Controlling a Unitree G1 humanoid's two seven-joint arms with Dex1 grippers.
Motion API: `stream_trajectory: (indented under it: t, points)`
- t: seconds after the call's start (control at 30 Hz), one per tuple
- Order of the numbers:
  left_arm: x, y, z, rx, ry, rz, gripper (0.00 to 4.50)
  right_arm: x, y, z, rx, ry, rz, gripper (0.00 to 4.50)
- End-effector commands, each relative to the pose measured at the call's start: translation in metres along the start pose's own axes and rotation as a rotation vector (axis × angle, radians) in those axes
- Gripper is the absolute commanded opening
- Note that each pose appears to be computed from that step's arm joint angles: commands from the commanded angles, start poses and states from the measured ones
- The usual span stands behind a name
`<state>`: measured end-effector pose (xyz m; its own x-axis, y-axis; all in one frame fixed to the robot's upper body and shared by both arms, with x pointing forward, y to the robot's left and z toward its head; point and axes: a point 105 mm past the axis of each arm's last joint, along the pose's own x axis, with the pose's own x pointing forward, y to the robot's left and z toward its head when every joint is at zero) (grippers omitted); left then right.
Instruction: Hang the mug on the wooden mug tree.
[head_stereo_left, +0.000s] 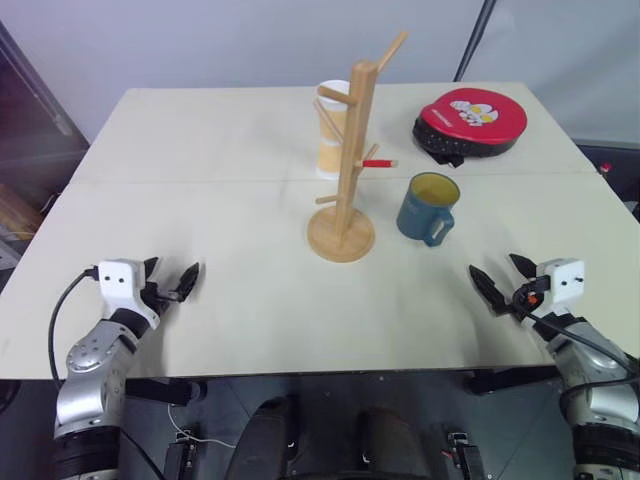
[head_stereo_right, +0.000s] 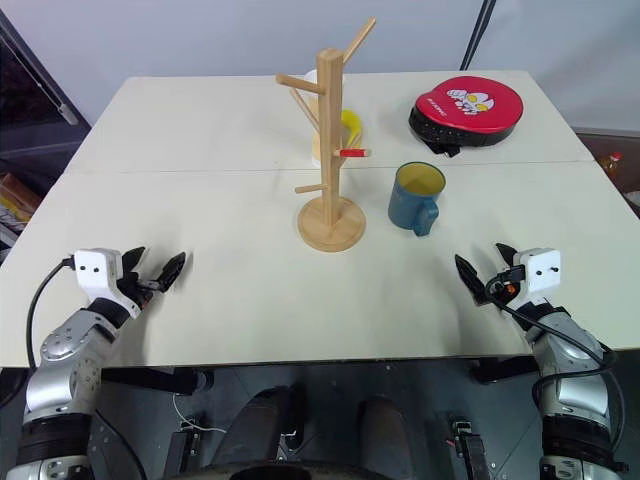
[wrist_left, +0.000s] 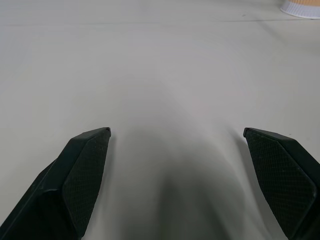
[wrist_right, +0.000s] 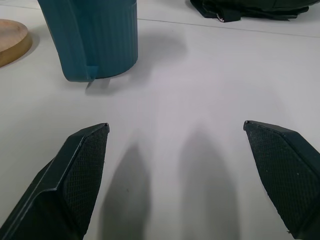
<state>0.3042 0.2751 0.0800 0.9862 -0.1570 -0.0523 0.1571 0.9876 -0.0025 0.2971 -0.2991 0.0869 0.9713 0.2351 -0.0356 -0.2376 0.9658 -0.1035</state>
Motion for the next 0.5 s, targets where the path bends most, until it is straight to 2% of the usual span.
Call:
stream_trajectory:
  t: [0.03,0.27,0.37,0.5]
  points:
    - [0.002,-0.001,0.012,0.043,-0.028,-0.008,4.5,-0.001,0.001,0.01,-0.012,-0.036,-0.001,4.48]
    - [0.007,-0.006,0.017,0.036,-0.045,-0.03,4.5,-0.004,0.005,0.017,-0.024,-0.05,-0.003,4.48]
    - [0.01,-0.022,0.022,0.031,-0.059,-0.107,4.5,-0.006,0.012,0.022,-0.034,-0.061,0.013,4.48]
    - [0.009,-0.06,0.031,0.044,-0.087,-0.293,4.5,-0.004,0.034,0.03,-0.043,-0.088,0.059,4.48]
